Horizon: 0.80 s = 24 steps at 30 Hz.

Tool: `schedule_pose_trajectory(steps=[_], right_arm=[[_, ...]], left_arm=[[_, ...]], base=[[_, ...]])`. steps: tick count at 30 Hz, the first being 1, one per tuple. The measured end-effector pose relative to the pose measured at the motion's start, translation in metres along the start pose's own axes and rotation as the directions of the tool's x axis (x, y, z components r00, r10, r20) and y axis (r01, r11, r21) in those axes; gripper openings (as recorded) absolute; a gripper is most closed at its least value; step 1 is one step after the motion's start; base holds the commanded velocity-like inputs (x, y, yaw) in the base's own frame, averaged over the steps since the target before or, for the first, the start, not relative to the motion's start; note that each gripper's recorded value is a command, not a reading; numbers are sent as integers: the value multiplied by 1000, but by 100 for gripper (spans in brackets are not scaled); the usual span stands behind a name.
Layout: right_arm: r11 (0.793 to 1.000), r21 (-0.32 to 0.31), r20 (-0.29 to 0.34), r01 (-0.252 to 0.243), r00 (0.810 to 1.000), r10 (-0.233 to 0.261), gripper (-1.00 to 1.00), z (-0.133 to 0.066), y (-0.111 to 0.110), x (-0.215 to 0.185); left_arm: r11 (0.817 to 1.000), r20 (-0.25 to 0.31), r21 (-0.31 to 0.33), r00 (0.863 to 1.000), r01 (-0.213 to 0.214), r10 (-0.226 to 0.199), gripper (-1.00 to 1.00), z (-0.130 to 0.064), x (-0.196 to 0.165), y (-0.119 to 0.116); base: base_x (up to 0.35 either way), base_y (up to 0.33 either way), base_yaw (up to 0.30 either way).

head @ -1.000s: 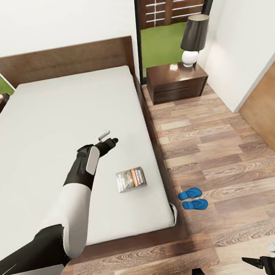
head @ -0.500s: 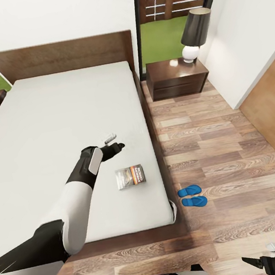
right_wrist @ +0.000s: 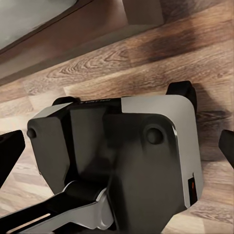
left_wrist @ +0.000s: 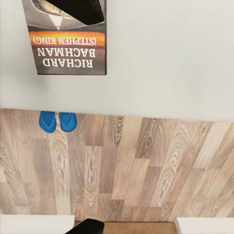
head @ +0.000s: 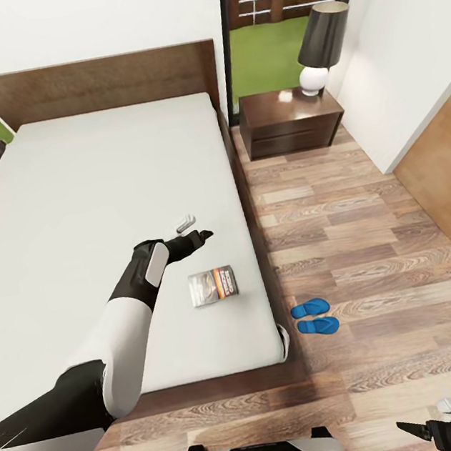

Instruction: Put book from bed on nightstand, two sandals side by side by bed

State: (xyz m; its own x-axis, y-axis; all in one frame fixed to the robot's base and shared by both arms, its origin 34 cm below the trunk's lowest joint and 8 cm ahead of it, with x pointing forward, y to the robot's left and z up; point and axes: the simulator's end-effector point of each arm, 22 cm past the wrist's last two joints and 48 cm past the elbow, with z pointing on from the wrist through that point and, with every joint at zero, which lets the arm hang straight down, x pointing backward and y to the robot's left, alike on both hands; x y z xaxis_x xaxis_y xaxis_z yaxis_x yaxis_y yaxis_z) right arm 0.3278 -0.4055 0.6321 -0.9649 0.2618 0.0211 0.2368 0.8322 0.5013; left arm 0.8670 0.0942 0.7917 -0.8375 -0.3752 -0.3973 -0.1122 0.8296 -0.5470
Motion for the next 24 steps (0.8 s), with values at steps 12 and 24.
schedule_pose_trajectory(steps=[12,24], right_arm=[[1000,4,-16,-10,1000,10,100,3,-4,7],[1000,10,-32,-19,999,19,100,5,-8,14]], left_arm=[[1000,-14,-6,1000,7,-7,100,8,9,8],[1000,-26,-11,1000,15,-15,100,17,18,16]], base=[[0,0,0],[0,0,0]])
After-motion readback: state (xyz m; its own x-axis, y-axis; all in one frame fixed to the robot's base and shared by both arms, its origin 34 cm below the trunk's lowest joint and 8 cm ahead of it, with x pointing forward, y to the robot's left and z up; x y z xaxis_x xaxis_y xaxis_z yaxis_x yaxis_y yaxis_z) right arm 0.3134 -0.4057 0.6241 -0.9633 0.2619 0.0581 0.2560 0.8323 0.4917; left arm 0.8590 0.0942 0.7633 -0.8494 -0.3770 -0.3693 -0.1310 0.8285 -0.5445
